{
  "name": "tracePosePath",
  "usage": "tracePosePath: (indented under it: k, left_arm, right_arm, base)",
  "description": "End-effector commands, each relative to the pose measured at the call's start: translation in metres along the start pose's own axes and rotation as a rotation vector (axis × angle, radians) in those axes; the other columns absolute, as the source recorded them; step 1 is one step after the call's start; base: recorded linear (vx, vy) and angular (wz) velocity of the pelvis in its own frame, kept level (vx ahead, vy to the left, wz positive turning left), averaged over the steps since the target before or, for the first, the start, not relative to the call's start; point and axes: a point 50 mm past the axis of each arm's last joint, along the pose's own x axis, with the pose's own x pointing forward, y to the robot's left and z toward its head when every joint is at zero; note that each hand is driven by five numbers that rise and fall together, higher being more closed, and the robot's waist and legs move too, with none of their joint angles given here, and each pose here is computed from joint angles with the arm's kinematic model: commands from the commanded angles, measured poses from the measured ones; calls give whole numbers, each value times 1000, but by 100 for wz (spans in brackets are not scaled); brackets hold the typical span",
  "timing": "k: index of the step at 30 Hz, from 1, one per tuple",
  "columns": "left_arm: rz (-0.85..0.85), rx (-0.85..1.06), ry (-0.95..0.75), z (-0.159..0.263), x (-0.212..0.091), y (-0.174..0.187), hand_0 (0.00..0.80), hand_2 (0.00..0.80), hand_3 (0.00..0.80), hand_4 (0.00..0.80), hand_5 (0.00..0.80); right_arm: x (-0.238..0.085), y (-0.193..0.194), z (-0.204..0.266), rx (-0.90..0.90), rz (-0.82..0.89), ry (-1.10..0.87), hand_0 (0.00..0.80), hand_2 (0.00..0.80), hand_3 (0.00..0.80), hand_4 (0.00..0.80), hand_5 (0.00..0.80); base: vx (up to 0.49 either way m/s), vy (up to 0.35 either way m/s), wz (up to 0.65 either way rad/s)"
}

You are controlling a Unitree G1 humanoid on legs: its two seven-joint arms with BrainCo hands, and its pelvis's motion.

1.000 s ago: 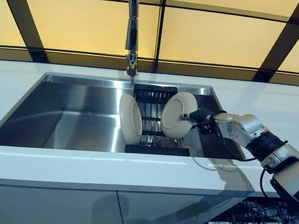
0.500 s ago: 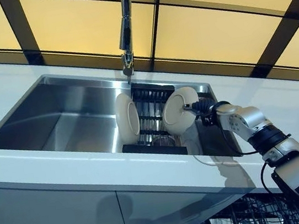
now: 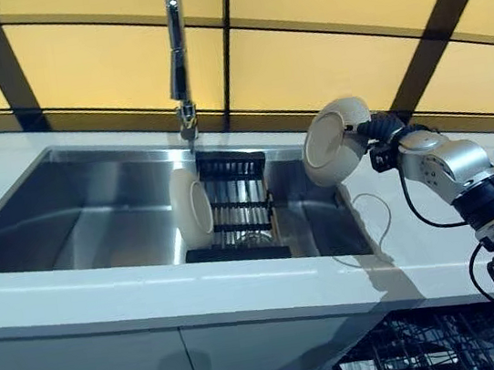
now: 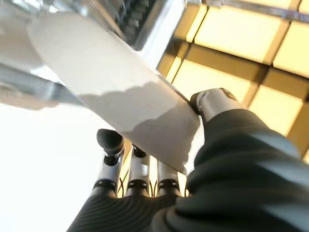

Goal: Take plates into dishwasher

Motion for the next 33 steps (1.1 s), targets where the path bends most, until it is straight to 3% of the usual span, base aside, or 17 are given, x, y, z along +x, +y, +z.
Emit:
tracePosePath:
  k: [1,13,21,33]
  left_arm:
    - [12,50,30,3,0,2,0,0,0,0,0]
    - [13,55,65,-1,-1,5,0,0,0,0,0]
    - [30,57,74,-3,-3,12,0,0,0,0,0]
    - [41,52,77,-5,-6,23,0,0,0,0,0]
  right_arm:
    - [-12,-41,67,-82,-151,-223,800,800,800,800,800]
    - [-39,-119,58,-270,-287,-118,800,800,800,800,800]
    - [-53,-142,40,-384,-284,-60,800,800,800,800,800]
    - [-76,-156,-34,-430,-197,121,800,800,800,800,800]
  base:
    - [2,11,-18]
    - [20,-26,-22]
    - [7,-45,-10]
    - [-8,-46,-5]
